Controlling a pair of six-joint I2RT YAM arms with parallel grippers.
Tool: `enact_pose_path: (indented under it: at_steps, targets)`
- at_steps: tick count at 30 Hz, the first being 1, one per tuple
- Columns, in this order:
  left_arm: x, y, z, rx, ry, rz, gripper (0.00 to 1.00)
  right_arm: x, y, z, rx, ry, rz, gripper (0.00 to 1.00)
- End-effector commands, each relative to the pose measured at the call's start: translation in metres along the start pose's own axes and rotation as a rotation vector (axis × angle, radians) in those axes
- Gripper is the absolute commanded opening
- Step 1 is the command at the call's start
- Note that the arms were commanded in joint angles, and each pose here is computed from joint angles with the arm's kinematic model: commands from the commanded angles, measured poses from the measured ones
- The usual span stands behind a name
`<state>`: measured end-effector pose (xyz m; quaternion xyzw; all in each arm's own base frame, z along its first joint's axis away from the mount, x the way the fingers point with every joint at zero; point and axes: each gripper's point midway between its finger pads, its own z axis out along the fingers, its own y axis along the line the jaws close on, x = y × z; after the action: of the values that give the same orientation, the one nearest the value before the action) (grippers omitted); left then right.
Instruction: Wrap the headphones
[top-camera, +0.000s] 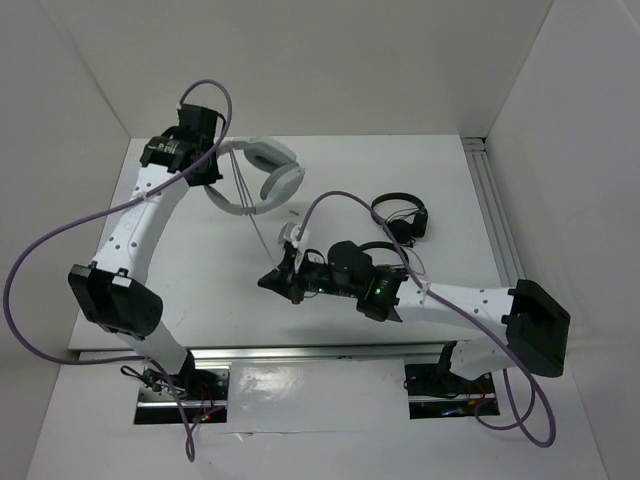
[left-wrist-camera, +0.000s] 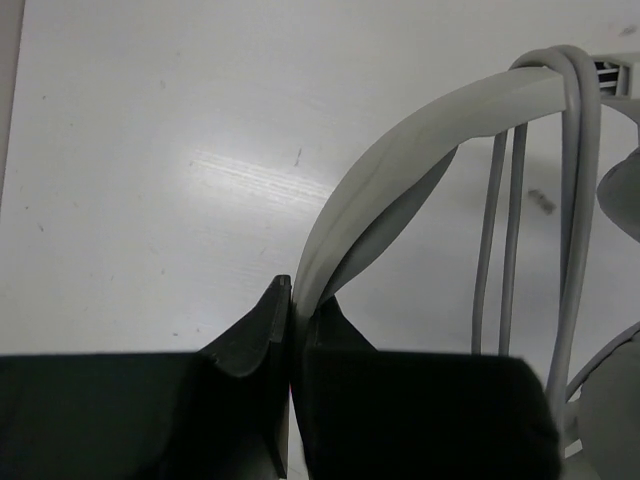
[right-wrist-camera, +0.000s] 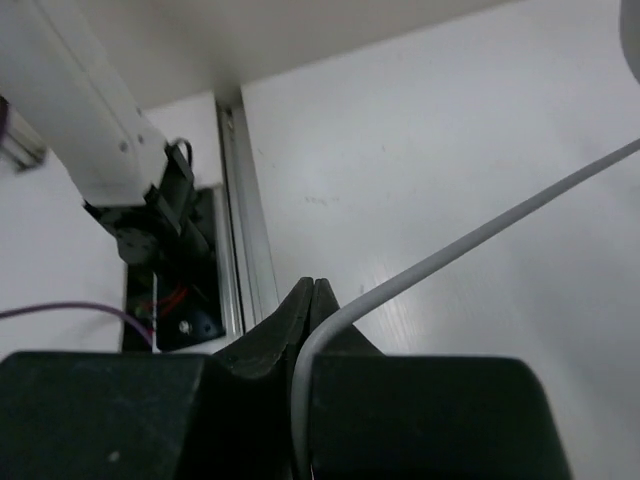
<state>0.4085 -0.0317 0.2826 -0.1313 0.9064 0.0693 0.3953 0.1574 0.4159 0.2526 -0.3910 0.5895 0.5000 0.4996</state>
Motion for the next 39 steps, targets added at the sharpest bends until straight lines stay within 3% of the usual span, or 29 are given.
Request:
enact_pose_path:
  at_steps: [1,6,9,12,13,16,19,21,28,31,32,35,36,39]
  targets:
    - [-0.046,0.017,-0.007,-0.092,-0.264,-0.083,0.0,0.005,0.015,-0.009,0.083,0.198,-0.215,0.0]
    - [0.021,-0.003,0.009,-0.108,-0.208,0.269,0.0,-0.014,-0.033,-0.024,0.463,0.415,-0.533,0.0]
    - [0.06,-0.009,0.007,-0.094,-0.172,0.416,0.0,-0.05,-0.061,-0.048,0.718,0.442,-0.674,0.0]
    - [0.087,-0.017,-0.002,-0.034,-0.125,0.509,0.0,-0.099,-0.088,-0.075,1.0,0.36,-0.778,0.0]
    - [0.101,-0.017,-0.01,0.016,-0.121,0.53,0.0,-0.129,-0.091,-0.083,1.079,0.228,-0.739,0.0]
    - [0.133,-0.021,-0.027,0.117,-0.105,0.605,0.0,-0.169,-0.121,-0.122,1.239,0.112,-0.705,0.0]
    - [0.155,-0.03,-0.059,0.284,-0.141,0.653,0.0,-0.205,-0.135,-0.146,1.222,-0.082,-0.613,0.0]
    - [0.163,-0.039,-0.085,0.392,-0.168,0.676,0.0,-0.218,-0.135,-0.14,1.123,-0.147,-0.612,0.03]
    - [0.192,-0.048,-0.12,0.525,-0.108,0.792,0.0,-0.229,-0.174,-0.126,1.02,-0.082,-0.64,0.07]
    - [0.179,-0.052,-0.133,0.54,-0.143,0.77,0.0,-0.206,-0.179,-0.1,0.852,-0.028,-0.594,0.06]
    - [0.163,-0.053,-0.143,0.538,-0.178,0.726,0.0,-0.196,-0.183,-0.093,0.822,-0.01,-0.575,0.0]
    - [0.144,-0.048,-0.16,0.526,-0.197,0.67,0.0,-0.152,-0.188,-0.067,0.673,0.046,-0.486,0.0]
    - [0.13,-0.052,-0.173,0.545,-0.217,0.655,0.0,-0.139,-0.189,-0.06,0.644,0.051,-0.462,0.06]
    - [0.113,-0.055,-0.205,0.628,-0.25,0.631,0.0,-0.117,-0.205,-0.047,0.562,0.015,-0.353,0.06]
